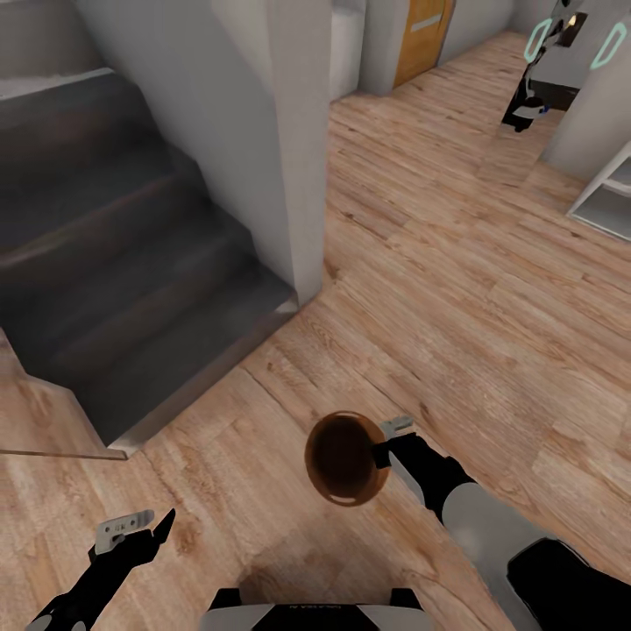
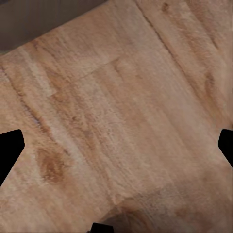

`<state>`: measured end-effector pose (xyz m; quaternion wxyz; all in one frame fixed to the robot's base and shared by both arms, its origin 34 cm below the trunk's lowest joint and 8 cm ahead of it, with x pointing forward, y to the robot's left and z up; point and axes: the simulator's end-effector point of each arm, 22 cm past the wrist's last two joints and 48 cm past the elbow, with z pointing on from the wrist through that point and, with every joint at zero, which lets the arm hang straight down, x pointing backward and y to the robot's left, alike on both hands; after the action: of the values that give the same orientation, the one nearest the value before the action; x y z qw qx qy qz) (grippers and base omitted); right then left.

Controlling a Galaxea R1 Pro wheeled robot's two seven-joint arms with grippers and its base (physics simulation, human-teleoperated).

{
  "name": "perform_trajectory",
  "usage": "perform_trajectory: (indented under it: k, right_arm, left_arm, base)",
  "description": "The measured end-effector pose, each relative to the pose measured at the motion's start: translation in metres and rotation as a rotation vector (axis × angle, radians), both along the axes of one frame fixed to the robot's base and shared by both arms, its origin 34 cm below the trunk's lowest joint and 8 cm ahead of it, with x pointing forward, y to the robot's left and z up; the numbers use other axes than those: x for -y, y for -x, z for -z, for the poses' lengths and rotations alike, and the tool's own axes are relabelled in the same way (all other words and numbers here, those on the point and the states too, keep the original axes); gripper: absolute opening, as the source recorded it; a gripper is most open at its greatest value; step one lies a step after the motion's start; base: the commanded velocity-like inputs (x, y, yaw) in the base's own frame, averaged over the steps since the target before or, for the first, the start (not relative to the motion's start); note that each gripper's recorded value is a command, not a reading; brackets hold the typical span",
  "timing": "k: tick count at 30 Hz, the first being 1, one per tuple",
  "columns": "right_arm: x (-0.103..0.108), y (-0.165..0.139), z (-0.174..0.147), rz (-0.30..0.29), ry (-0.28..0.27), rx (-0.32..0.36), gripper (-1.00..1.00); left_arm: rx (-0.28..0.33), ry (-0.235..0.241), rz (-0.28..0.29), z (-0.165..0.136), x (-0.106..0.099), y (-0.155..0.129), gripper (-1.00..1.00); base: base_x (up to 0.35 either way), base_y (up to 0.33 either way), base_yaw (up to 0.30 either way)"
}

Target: Put the three can of soda from the living room inside the tash can in the kitchen.

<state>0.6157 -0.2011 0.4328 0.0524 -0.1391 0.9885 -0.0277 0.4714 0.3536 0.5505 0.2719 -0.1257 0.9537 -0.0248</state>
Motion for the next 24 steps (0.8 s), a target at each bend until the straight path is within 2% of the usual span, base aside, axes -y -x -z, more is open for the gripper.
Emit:
perform_trajectory:
  k: [2, 3, 5, 9, 13, 14, 17, 24]
  right_arm:
    - [0.019, 0.0, -0.004, 0.0, -0.009, 0.011, -1.0]
    - [0.026, 0.001, -0.005, -0.019, 0.009, 0.013, -1.0]
    - [0.031, 0.006, -0.008, -0.003, -0.007, 0.012, -1.0]
    - [0.037, 0.015, -0.013, -0.026, -0.002, 0.011, -1.0]
    - [0.045, 0.016, -0.022, -0.047, 0.003, 0.037, -1.0]
    - [0.046, 0.014, -0.029, -0.047, -0.012, 0.061, -1.0]
    - [0.045, 0.013, -0.042, -0.062, -0.026, 0.095, -1.0]
    - [0.026, 0.019, -0.082, -0.085, -0.101, 0.181, -1.0]
  left_arm:
    - [-0.001, 0.004, 0.005, -0.003, 0.003, 0.0, 1.0]
    - [-0.001, 0.005, 0.008, -0.004, 0.004, 0.0, 1.0]
    - [-0.004, 0.008, 0.012, -0.006, 0.007, 0.0, 1.0]
    - [-0.003, 0.009, 0.014, -0.01, 0.008, 0.002, 1.0]
    - [-0.001, 0.009, 0.015, -0.016, 0.009, 0.002, 1.0]
    - [0.0, 0.009, 0.015, -0.018, 0.009, 0.002, 1.0]
    - [0.0, 0.009, 0.015, -0.022, 0.009, 0.003, 1.0]
    - [0.002, 0.011, 0.016, -0.032, 0.009, 0.003, 1.0]
  base:
    - [0.0, 0.0, 0.0]
    - [0.0, 0.0, 0.0]
    - [0.0, 0.0, 0.0]
    - [0.0, 0.0, 0.0]
    - [0.0, 0.0, 0.0]
    - [0.0, 0.0, 0.0]
    - [0.0, 0.0, 0.0]
    - [0.0, 0.0, 0.0]
